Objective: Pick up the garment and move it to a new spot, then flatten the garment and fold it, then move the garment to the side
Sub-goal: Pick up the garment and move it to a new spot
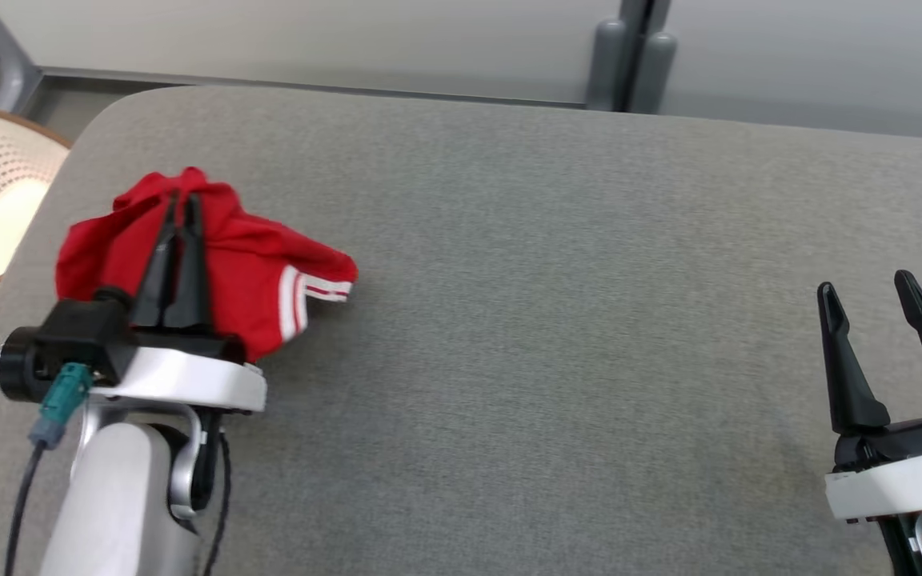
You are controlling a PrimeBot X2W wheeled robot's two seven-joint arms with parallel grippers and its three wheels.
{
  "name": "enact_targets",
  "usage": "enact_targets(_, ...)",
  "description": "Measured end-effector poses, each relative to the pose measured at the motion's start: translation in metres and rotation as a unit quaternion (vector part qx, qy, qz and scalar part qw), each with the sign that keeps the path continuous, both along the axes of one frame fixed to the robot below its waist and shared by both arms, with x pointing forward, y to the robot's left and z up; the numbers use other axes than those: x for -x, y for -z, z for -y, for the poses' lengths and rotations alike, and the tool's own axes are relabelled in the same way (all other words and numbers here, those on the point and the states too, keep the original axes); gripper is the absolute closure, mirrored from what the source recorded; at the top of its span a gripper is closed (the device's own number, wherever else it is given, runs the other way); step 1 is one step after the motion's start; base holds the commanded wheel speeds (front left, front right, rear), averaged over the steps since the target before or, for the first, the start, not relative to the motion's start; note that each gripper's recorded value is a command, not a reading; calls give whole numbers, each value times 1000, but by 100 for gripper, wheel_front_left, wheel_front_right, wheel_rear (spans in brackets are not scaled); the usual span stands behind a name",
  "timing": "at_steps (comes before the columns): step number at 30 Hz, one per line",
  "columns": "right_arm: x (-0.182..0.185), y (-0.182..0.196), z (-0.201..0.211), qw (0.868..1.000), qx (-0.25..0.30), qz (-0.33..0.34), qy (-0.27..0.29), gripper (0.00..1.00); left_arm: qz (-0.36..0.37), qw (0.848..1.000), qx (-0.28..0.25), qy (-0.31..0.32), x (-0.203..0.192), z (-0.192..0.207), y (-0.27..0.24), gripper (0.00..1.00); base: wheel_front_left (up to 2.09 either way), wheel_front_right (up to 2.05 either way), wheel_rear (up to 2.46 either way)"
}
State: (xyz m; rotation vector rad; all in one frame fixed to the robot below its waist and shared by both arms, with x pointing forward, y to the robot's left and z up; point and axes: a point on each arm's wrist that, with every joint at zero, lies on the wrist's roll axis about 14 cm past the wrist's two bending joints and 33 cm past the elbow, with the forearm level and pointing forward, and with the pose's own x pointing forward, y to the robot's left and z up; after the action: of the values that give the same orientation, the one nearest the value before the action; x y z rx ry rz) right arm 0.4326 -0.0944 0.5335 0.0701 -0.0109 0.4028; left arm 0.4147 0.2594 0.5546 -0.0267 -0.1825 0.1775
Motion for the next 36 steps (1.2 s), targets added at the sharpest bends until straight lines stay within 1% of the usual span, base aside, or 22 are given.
enact_targets(4,5,-3,15,1000,-2,3,23,0,2,998,-4,66,-9,47,-10,100,0,0,0)
enact_targets(7,8,-3,30,999,-6,4,46,0,-6,991,4,134,-19,93,-9,100,0,0,0)
enact_targets(10,11,0,48,997,-7,2,74,0,-17,977,12,213,-30,147,-5,100,0,0,0)
enact_targets(13,14,4,62,995,-17,0,99,0,-30,957,17,288,-38,201,3,100,0,0,0)
enact_targets(16,22,15,80,991,-17,-11,132,0,-61,928,14,366,-38,256,25,100,0,0,0)
enact_targets(18,28,24,91,988,-21,-22,152,0,-83,904,12,418,-32,292,40,100,0,0,0)
enact_targets(19,31,28,96,986,-21,-27,161,0,-92,891,9,444,-26,310,48,100,0,0,0)
enact_targets(20,37,37,109,982,-22,-37,185,0,-110,865,10,490,-15,341,62,100,0,0,0)
enact_targets(22,44,46,120,977,-24,-47,206,0,-127,842,14,524,-6,364,76,100,0,0,0)
enact_targets(24,47,53,128,973,-23,-55,224,0,-141,825,20,546,0,380,88,100,0,0,0)
enact_targets(26,50,60,136,969,-21,-62,238,0,-153,813,28,562,3,391,100,100,0,0,0)
enact_targets(27,51,63,139,968,-18,-65,243,0,-153,809,34,567,3,396,103,43,0,0,0)
enact_targets(28,52,67,142,966,-16,-71,248,0,-152,804,43,573,5,400,105,0,0,0,0)
enact_targets(30,55,71,147,964,-13,-76,256,0,-139,800,58,581,6,406,100,0,0,0,0)
enact_targets(32,55,70,147,964,-12,-74,256,0,-123,801,69,582,7,407,92,0,0,0,0)
enact_targets(34,53,67,146,965,-10,-69,252,0,-99,809,75,575,3,404,80,0,0,0,0)
enact_targets(36,50,63,145,967,-9,-62,246,0,-79,822,78,559,-3,395,68,0,0,0,0)
